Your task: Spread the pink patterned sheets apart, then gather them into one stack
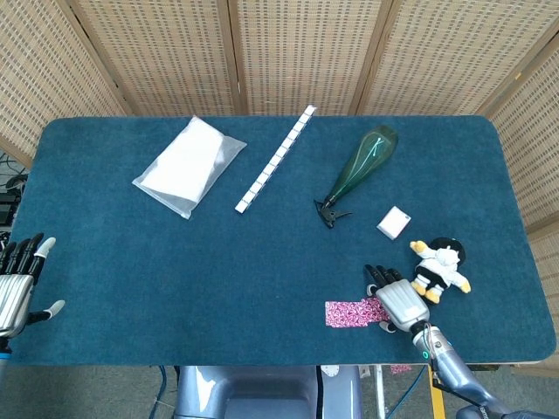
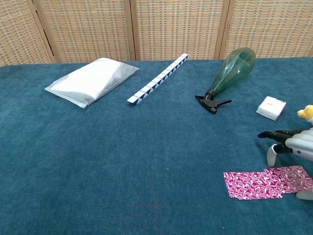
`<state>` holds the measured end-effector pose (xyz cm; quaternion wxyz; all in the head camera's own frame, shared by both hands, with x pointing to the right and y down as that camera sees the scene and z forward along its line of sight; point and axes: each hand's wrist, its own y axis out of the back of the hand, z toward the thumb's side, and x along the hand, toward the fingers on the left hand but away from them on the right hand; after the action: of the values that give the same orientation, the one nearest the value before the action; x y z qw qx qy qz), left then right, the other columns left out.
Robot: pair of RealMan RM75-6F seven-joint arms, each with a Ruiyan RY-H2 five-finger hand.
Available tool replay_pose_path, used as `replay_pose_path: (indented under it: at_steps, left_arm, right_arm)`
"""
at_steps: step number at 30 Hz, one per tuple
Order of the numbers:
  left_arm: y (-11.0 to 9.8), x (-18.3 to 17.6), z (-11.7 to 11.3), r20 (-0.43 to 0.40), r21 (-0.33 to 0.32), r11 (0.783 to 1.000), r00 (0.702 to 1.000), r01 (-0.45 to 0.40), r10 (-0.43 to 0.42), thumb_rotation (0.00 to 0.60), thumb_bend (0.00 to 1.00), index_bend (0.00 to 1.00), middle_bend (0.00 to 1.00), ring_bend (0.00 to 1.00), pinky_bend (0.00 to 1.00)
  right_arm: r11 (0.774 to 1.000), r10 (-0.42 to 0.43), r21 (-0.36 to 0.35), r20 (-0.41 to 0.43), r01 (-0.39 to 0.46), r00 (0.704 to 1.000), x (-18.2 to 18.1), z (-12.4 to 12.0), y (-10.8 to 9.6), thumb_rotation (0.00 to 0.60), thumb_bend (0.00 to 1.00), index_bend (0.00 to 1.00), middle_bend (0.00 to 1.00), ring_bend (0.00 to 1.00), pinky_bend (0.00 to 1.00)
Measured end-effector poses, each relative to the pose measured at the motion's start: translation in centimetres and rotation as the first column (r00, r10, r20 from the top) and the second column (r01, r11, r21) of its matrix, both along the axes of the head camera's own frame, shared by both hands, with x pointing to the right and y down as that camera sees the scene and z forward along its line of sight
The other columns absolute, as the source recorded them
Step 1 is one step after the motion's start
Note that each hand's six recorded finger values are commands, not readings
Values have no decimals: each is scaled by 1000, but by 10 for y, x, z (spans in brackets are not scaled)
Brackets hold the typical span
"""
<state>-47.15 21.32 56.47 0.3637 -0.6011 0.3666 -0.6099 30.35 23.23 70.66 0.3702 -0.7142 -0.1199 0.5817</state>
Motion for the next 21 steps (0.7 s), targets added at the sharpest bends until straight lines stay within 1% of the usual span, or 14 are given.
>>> replay_pose_path:
  at_steps: [3,13,17,21]
  left_arm:
    - [0,0,0,0,1,1000,1000,0,0,600,16,0,0,0,0]
    - [0,0,0,2,1,1000,1000,0,0,600,16,0,0,0,0]
    - [0,0,0,1,2,1000,1000,0,0,600,16,0,0,0,0]
    - [0,0,0,2,2,1000,1000,1,-1,600,16,0,0,0,0]
  right_arm:
    - [1000,3,7,6,-3,1000,1,0,-1,600,363,550,0,0,119]
    - [1000,14,8,3,-14,1000,7,3,-2,600,400,573,0,0,119]
    - [1000,16,12,11,-16,1000,7,2,-2,600,450,581,0,0,119]
    - [1000,15,15,17,-16,1000,7,0,-2,600,466,593,0,0,119]
